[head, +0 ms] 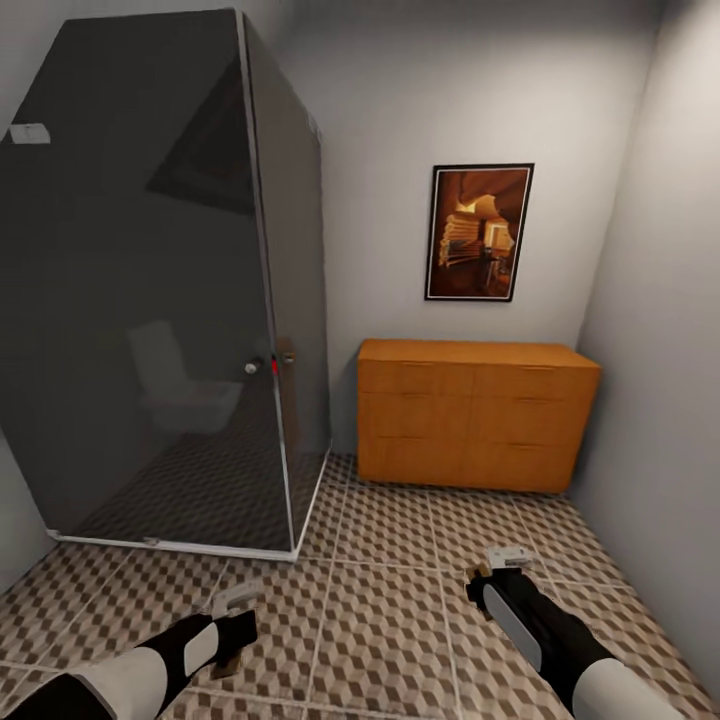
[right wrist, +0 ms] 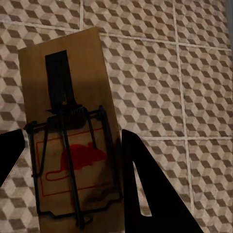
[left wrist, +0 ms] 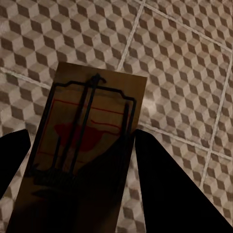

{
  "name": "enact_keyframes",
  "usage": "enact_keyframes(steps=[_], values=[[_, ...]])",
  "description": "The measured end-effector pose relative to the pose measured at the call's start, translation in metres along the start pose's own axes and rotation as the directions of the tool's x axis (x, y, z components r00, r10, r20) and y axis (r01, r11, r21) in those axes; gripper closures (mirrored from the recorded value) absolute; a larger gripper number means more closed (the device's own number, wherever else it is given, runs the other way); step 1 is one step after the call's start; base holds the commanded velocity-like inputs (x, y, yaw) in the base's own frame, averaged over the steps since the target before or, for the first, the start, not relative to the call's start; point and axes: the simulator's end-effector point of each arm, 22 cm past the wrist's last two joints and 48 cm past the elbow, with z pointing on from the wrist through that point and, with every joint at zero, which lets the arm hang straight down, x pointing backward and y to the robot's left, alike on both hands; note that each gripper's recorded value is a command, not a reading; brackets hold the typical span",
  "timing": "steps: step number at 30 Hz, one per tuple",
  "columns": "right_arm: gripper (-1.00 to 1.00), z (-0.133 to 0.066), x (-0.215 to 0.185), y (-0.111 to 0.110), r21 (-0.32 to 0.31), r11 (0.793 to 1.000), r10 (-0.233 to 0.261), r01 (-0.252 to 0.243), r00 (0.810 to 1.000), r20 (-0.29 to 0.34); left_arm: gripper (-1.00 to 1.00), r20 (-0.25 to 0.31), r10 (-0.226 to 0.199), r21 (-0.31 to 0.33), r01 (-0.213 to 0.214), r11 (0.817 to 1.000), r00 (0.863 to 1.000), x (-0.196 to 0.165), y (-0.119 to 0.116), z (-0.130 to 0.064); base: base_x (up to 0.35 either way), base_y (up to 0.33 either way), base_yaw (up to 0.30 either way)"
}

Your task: Take the four mousetraps from the cabinet in the bathroom and place them on the bathroom floor. Make sure all four end up on the same floor surface, and ensure that at least two of them are either under or directly next to the same bathroom sink.

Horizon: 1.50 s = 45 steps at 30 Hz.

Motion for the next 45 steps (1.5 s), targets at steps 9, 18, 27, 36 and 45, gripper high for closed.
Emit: enact_keyframes(steps=[9, 18, 27, 36, 45], values=[[1.0, 0.002, 0.016, 0.024, -0.037, 0.999, -0.003, 0.002, 0.999, -0.038, 1.0, -0.005, -0.011, -0.017, 0.011, 1.0, 1.0, 0.005, 0.012, 0.0, 0.0, 0.0, 0.27], [1.0, 0.001, 0.038, 0.056, -0.066, 0.998, -0.016, 0.011, 0.996, -0.085, 1.0, 0.082, -0.14, -0.026, 0.143, 0.989, 0.987, 0.0, 0.033, 0.0, 0.0, 0.0, 0.109], [1.0, 0.002, 0.038, 0.054, -0.065, 0.998, -0.017, 0.011, 0.996, -0.085, 1.0, 0.091, -0.151, -0.037, 0.155, 0.987, 0.984, -0.002, 0.039, -0.001, 0.0, 0.0, 0.183], [1.0, 0.002, 0.038, 0.055, -0.066, 0.998, -0.019, 0.013, 0.996, -0.083, 1.0, 0.091, -0.151, -0.042, 0.156, 0.987, 0.984, -0.002, 0.041, -0.001, 0.0, 0.0, 0.01], [1.0, 0.0, 0.04, 0.062, -0.07, 0.996, -0.056, 0.05, 0.995, -0.079, 1.0, 0.091, -0.151, -0.043, 0.155, 0.987, 0.984, -0.002, 0.041, -0.001, 0.0, 0.0, 0.079]])
